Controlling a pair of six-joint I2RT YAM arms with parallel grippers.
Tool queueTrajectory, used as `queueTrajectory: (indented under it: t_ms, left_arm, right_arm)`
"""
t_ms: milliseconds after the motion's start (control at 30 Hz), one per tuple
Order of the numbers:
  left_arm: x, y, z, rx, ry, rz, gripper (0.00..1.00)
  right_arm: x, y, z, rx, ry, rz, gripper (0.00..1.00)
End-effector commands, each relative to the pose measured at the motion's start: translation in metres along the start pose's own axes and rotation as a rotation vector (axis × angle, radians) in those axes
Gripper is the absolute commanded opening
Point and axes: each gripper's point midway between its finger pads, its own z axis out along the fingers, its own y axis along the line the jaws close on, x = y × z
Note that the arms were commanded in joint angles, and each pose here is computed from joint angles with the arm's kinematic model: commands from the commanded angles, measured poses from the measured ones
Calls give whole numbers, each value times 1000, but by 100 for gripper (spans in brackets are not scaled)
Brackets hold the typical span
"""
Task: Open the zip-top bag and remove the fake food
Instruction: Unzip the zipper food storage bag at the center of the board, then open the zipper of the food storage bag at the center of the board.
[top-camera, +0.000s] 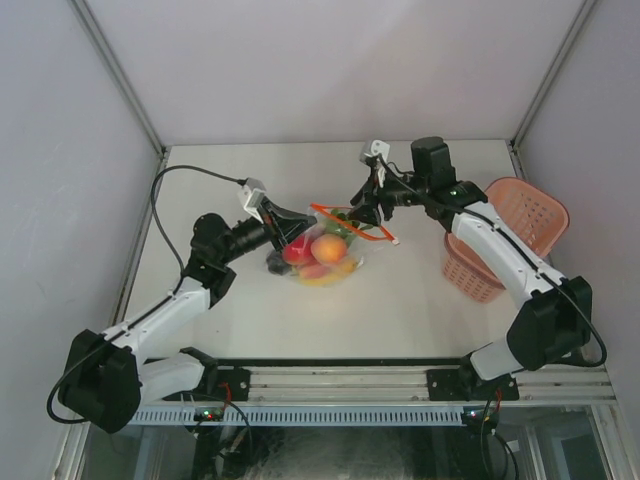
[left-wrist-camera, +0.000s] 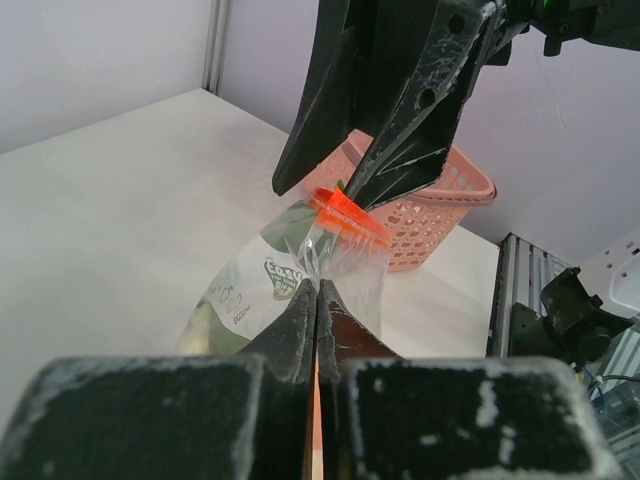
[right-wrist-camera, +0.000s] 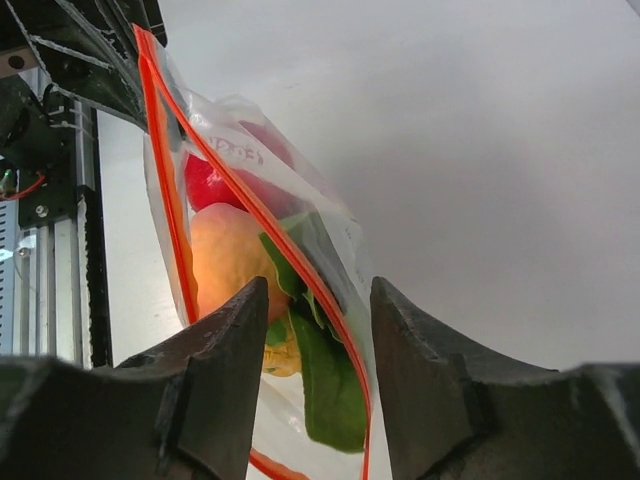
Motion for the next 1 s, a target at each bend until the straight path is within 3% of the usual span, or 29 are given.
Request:
queueTrajectory:
  t_ms: [0, 100, 200, 233, 433, 667, 767, 967]
  left_arm:
    - [-38, -13, 8, 52, -75, 39, 0]
    - [-37, -12, 8, 47, -73, 24, 0]
    - [-35, -1, 8, -16, -74, -3, 0]
    - [-34, 7, 8, -60, -75, -18, 5]
    - [-35, 59, 2, -362, -111, -205, 35]
    - [-45, 107, -27, -750, -121, -506, 73]
    - [-41, 108, -37, -809, -80, -579, 79]
    - [-19, 76, -24, -677, -54, -756, 83]
  right_arm:
    - [-14, -10, 5, 45, 6, -77, 41]
    - [-17, -15, 10, 36, 17, -63, 27]
    - [-26, -11, 11, 1, 12, -44, 2]
    - [-31, -10, 10, 1, 6, -33, 0]
    - [-68, -3, 1, 4, -76, 60, 0]
    - [-106, -34, -10, 217, -167, 199, 0]
    - [-100, -40, -10, 261, -174, 285, 0]
    - [-66, -49, -1, 296, -146, 422, 0]
